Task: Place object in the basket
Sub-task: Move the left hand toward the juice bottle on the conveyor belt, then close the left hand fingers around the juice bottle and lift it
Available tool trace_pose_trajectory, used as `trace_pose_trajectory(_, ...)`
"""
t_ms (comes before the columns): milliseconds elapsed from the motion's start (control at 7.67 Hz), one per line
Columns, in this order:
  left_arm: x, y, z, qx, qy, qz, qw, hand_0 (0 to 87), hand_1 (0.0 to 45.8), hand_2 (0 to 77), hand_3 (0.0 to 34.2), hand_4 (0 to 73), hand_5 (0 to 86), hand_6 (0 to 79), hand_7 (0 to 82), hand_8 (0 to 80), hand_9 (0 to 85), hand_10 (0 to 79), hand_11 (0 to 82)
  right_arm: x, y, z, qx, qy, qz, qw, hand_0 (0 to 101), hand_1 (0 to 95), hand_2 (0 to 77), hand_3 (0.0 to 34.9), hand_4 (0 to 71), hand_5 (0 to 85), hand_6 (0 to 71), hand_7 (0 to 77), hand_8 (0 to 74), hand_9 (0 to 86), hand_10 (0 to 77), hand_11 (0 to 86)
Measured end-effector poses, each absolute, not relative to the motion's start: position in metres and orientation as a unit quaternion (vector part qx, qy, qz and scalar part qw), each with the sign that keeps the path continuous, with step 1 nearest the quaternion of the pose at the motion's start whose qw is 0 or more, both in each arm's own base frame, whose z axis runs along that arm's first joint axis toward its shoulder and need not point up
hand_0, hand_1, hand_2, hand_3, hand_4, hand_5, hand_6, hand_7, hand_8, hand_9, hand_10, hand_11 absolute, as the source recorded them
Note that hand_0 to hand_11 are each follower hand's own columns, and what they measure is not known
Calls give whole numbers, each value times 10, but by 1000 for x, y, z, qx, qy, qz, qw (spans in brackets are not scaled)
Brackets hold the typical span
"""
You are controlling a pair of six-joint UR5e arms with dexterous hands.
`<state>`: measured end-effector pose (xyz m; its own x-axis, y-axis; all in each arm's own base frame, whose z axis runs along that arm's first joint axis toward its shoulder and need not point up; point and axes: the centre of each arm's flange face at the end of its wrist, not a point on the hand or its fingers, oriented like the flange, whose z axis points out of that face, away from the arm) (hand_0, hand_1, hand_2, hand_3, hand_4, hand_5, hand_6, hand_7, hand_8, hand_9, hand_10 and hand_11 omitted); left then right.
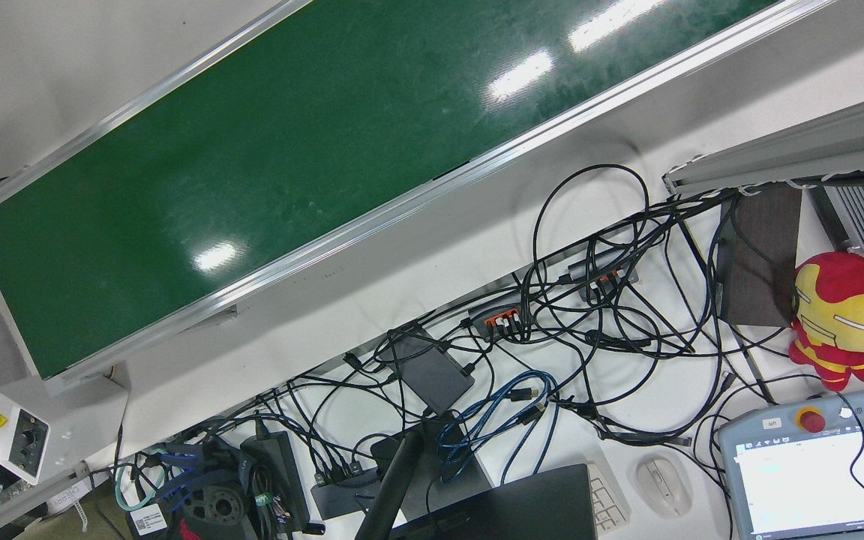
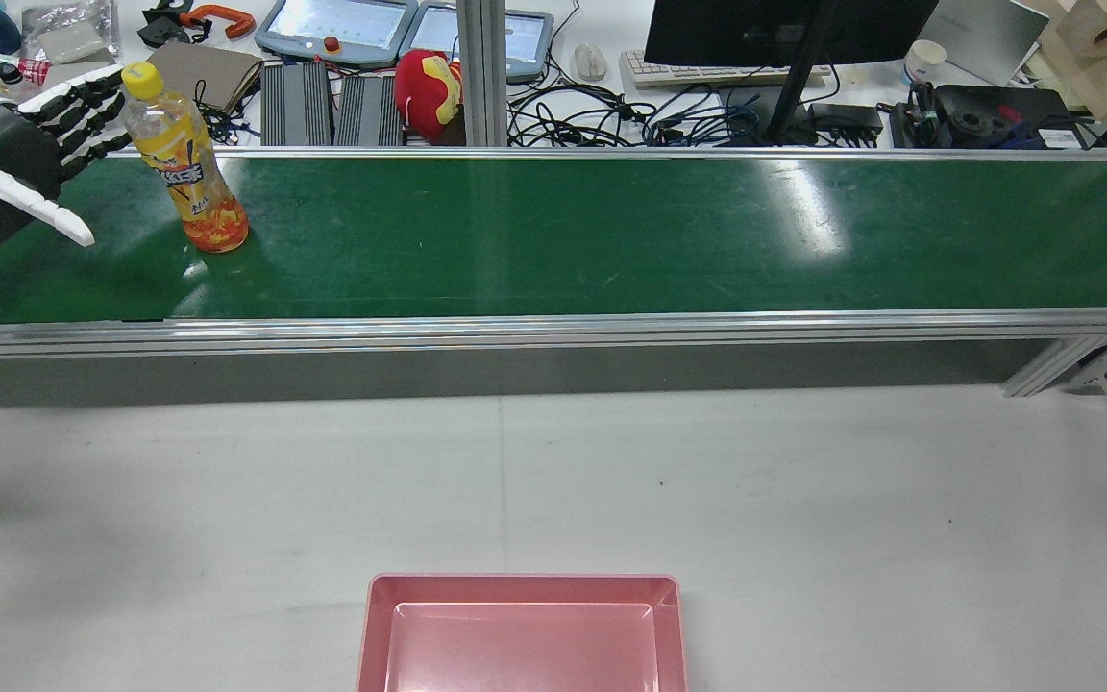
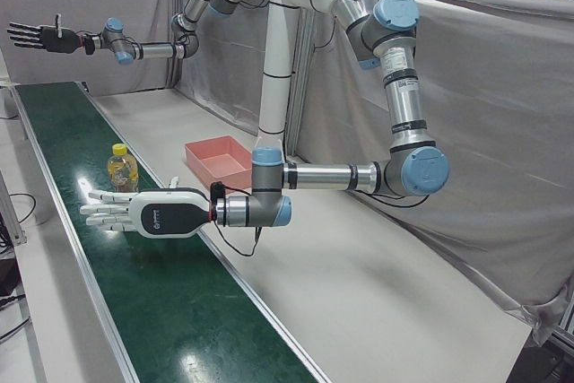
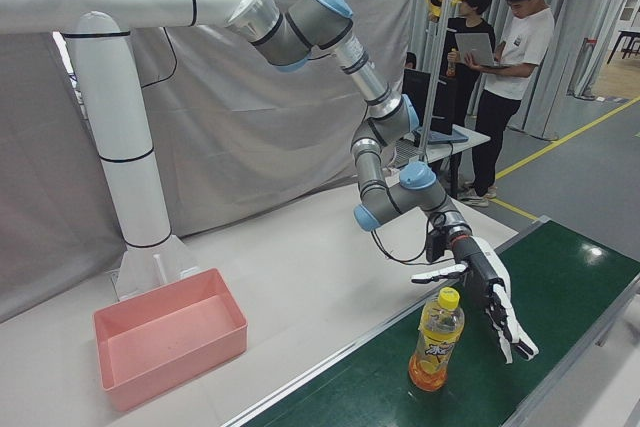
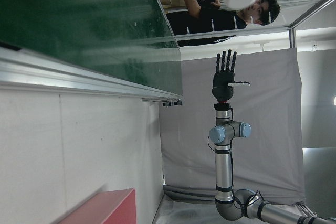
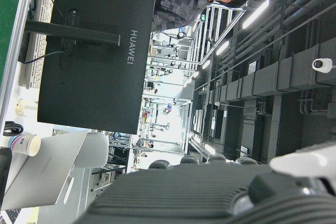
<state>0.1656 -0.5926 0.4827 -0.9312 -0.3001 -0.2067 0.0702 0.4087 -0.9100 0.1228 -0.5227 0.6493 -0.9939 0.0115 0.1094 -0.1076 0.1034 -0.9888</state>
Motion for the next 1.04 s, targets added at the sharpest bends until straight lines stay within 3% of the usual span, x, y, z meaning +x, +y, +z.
trace_pose_trajectory(783, 216, -607, 448, -85, 823, -534, 171, 732, 142, 0, 0, 93, 142, 0, 22, 5, 11, 33, 87, 123, -523, 649, 33, -742, 669, 44, 2, 0, 5, 2, 0, 0, 0, 5, 0, 0, 0, 0)
trace_pose_trajectory(913, 218, -609, 444, -86, 824, -533, 171, 774, 142, 0, 1, 98, 147, 0, 22, 5, 11, 33, 93, 123, -523, 649, 33, -742, 668, 45, 2, 0, 5, 2, 0, 0, 0, 5, 0, 0, 0, 0)
trace_pose_trajectory(1043, 221, -610, 437, -87, 825, -531, 171, 761, 142, 0, 0, 109, 147, 0, 22, 5, 11, 38, 93, 123, -523, 649, 33, -742, 668, 45, 3, 0, 5, 2, 0, 0, 0, 5, 0, 0, 0, 0)
